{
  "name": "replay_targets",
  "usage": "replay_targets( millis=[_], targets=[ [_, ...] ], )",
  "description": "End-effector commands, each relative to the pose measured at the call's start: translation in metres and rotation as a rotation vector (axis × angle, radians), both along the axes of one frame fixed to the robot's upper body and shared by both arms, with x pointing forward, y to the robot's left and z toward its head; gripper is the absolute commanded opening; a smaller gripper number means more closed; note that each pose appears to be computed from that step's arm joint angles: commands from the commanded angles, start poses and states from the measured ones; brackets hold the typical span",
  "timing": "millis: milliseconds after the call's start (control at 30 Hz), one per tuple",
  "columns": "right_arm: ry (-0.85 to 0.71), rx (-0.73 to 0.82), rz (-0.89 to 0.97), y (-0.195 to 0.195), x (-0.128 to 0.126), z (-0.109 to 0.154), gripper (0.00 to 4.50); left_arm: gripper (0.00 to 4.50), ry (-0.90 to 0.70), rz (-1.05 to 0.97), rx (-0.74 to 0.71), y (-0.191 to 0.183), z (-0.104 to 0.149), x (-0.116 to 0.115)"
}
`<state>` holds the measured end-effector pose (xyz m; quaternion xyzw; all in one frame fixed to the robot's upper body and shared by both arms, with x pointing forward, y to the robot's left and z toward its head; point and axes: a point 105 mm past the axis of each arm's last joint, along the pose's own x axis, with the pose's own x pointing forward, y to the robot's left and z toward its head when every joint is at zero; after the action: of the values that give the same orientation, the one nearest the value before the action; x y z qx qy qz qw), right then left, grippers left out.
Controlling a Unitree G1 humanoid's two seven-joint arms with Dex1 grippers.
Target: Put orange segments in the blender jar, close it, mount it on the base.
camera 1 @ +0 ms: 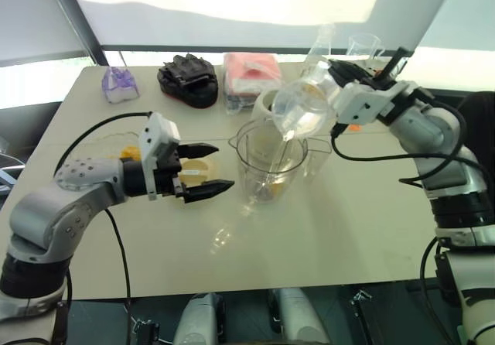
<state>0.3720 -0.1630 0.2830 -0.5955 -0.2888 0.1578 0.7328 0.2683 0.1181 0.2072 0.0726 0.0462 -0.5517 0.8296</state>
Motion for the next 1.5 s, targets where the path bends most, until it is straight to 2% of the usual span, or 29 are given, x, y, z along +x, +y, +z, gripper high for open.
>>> replay_targets(
  millis=[33, 433, 733, 967, 1200, 1267, 1367, 1500],
  targets=[
    [-0.083, 0.047, -0.001, -0.005, -0.007, 0.025, 0.06, 4.50, -0.053, -0.025, -0.002, -0.003, 0.010, -0.003],
    [-0.142, -0.065, -0.002, -0.001, -0.010, 0.022, 0.06, 4.50, -0.053, -0.028, -0.002, -0.004, 0.012, -0.002],
    [-0.130, -0.035, -0.010, -0.005, -0.007, 0.020, 0.06, 4.50, -0.052, -0.025, 0.000, -0.004, 0.012, -0.002],
    [-0.020, 0.214, -0.026, -0.018, -0.001, 0.024, 0.06, 4.50, -0.051, -0.028, 0.000, -0.004, 0.012, -0.001],
    [0.154, 0.624, -0.004, -0.042, 0.003, 0.033, 0.06, 4.50, -0.056, -0.036, -0.007, -0.004, 0.014, -0.001],
    [0.189, 0.740, 0.002, -0.051, 0.002, 0.037, 0.06, 4.50, -0.072, -0.040, -0.048, -0.006, 0.023, 0.001],
    [0.210, 0.876, -0.022, -0.067, 0.000, 0.042, 0.06, 4.50, -0.078, -0.051, -0.094, -0.007, 0.035, 0.003],
    [0.207, 1.022, -0.086, -0.091, -0.009, 0.040, 0.06, 4.50, -0.074, -0.057, -0.089, -0.006, 0.035, 0.003]
  ],
)
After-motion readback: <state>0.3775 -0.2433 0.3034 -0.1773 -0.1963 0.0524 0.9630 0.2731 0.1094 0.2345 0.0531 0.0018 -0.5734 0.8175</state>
